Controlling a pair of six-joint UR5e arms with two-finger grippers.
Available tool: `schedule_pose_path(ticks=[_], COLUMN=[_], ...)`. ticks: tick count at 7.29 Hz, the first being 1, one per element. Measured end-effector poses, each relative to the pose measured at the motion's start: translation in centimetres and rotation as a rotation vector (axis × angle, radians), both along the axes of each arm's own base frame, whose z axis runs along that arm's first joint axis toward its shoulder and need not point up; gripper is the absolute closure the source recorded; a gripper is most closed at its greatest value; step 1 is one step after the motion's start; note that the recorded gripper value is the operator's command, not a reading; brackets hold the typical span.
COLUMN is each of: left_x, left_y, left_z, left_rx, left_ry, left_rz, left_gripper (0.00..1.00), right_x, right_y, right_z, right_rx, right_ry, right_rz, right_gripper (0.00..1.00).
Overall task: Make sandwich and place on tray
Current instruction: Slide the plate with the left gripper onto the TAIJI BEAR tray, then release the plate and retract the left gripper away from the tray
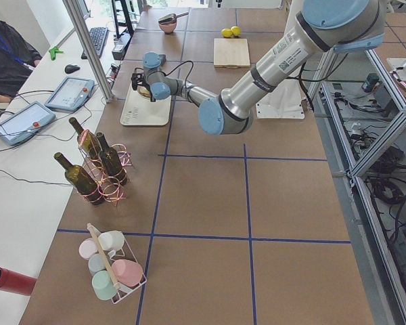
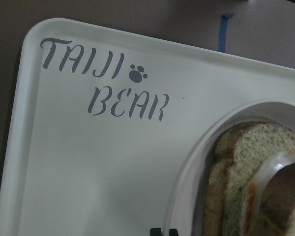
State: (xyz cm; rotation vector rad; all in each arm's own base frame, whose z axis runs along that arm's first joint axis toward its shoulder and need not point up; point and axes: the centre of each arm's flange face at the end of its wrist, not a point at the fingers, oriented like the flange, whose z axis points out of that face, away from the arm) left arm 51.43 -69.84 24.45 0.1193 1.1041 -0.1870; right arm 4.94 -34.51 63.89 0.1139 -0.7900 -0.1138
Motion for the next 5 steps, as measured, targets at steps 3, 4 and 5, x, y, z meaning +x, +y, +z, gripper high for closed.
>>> schedule_pose_path(ticks=[3, 4, 5], left_x=[0.9, 0.9, 1.0], left_y=[-1.2, -1.3, -1.3], left_z=[2.7, 2.8, 2.7], left_rx=[0.004, 0.008, 0.01], left_ry=[0.005, 0.007, 0.009], left_rz=[0.002, 0.002, 0.002], left_gripper=[0.01, 0.0, 0.0], right_x=[0.0, 0.0, 0.0], right_y=[-0.1, -0.1, -0.1], right_z=[0.0, -0.1, -0.1], right_rx=[0.0, 0.001, 0.002], right_ry=[-0.002, -0.003, -0.004], right_rz=[0.0, 0.0, 0.001], right_gripper=[0.0, 0.0, 0.0])
